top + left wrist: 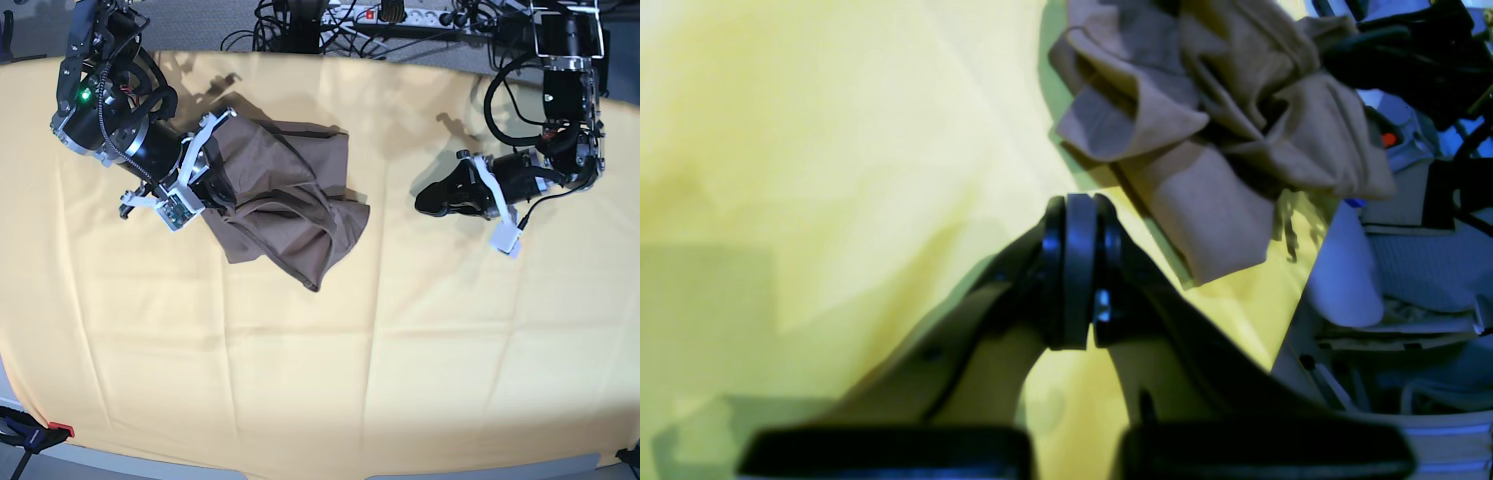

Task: Fold the T-shirt properly
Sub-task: 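Drag the folded bundle away from the left gripper with the right gripper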

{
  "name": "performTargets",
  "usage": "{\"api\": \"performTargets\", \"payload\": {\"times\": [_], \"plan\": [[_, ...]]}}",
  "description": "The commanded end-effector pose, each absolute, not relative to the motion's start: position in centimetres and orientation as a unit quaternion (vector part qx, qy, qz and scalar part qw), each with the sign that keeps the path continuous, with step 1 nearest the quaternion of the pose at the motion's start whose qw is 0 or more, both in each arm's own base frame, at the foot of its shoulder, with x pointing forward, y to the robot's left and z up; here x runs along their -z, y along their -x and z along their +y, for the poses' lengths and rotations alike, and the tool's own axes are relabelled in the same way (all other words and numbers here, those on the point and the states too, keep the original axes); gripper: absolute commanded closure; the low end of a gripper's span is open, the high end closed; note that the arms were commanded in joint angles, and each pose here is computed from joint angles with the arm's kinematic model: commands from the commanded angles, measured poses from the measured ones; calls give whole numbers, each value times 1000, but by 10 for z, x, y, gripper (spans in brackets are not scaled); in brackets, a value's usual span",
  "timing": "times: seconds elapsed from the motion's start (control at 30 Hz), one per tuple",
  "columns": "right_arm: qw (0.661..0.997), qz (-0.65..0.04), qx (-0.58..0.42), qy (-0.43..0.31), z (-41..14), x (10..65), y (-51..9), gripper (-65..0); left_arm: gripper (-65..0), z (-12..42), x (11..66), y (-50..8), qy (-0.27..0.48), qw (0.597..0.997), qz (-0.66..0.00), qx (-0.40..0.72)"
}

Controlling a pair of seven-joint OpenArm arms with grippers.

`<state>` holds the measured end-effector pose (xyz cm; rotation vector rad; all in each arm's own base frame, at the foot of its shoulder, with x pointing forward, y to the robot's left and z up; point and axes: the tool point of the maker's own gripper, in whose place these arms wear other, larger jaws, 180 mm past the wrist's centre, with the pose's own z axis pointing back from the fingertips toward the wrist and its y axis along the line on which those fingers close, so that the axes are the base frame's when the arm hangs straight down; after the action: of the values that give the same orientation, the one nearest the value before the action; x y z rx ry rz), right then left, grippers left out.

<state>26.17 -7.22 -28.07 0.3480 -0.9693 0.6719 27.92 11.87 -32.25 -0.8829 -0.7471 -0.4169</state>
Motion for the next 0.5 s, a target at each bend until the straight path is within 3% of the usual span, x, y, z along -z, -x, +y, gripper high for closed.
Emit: {"api": "performTargets", "payload": {"times": [0.0, 0.23, 0.47], "plan": [[794, -486, -316, -181, -66, 262, -266, 0, 0, 120, 306, -287, 420, 802, -374, 201], [733, -492, -321, -342, -22, 224, -234, 0, 0, 120, 305, -287, 422, 800, -375, 200], [713, -464, -351, -391, 19, 226, -214, 0, 0, 118, 301, -287, 431, 795, -379, 197]]}}
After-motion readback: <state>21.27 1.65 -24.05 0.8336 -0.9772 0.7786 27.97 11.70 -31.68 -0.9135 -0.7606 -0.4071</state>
